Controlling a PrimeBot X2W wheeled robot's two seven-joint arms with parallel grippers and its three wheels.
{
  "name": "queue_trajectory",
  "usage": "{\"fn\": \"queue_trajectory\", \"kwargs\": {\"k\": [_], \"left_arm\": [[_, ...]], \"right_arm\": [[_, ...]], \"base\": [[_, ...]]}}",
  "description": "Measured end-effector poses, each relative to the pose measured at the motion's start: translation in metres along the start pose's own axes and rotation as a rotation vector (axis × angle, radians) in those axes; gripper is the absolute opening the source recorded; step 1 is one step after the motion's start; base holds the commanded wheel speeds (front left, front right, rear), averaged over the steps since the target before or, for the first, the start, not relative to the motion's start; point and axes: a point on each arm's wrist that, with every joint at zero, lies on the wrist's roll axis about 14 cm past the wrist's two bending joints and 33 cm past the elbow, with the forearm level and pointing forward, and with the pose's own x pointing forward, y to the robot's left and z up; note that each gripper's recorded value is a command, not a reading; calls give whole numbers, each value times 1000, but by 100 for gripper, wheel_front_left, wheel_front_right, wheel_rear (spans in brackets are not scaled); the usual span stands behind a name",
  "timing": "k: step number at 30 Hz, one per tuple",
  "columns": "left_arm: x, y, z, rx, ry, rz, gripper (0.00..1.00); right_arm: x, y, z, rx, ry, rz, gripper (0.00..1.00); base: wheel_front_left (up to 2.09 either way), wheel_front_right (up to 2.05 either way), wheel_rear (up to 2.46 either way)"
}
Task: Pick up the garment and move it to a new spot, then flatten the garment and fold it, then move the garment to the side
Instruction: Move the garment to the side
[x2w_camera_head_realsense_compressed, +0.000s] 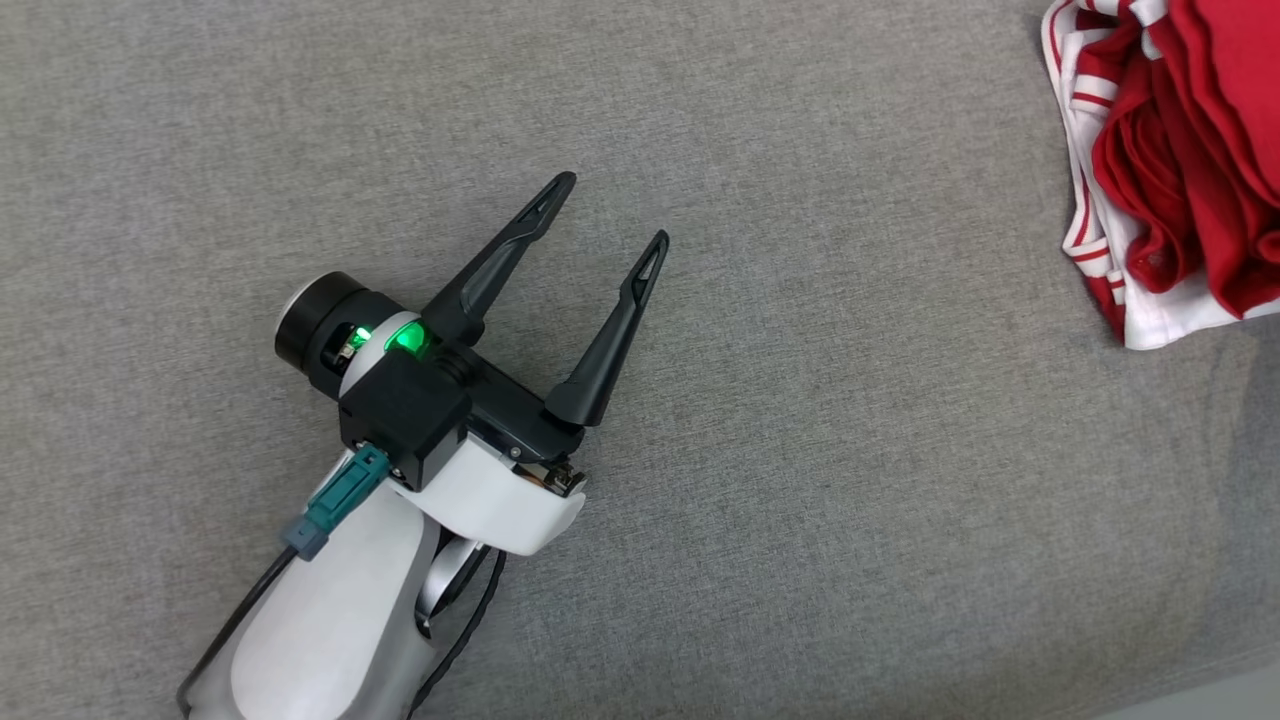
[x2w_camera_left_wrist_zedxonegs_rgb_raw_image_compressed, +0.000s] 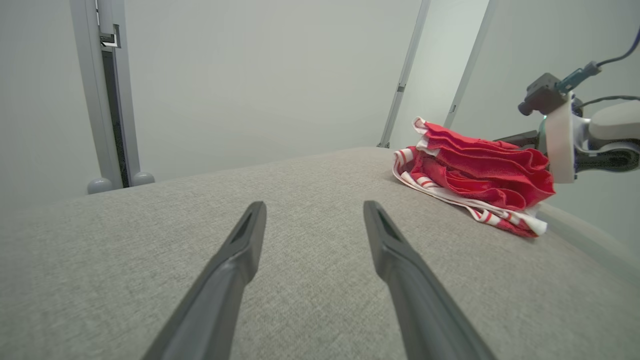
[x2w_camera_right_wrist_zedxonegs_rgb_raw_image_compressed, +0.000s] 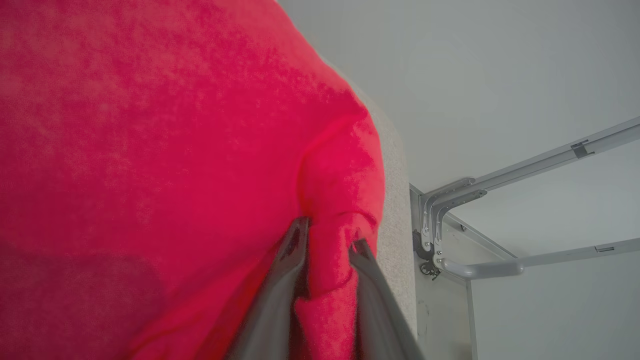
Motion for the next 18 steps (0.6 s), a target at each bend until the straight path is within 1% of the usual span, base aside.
{"fn": "queue_trajectory", "kwargs": {"k": [5, 8, 10, 13, 15, 18], "left_arm": [[-2, 3, 11, 13, -16, 19, 100], [-3, 0, 21, 16, -31, 28, 100], [-7, -1, 27, 20, -37, 38, 100], [-13, 1, 42, 26, -60, 71, 100], [-19, 3, 53, 27, -77, 102, 100], [-31, 9, 67, 39, -94, 152, 100]], "right_arm": [[1, -3, 1, 7, 10, -22, 100], [-1, -10, 18, 17, -41, -44, 100], [-3, -14, 35, 24, -98, -58, 100], [-11, -19, 72, 10, -236, -76, 100], [-19, -23, 99, 37, -330, -96, 100], [-31, -14, 131, 93, -444, -95, 100]], "base": [[0, 0, 0], [0, 0, 0], [0, 0, 0], [0, 0, 0], [0, 0, 0], [0, 0, 0]]}}
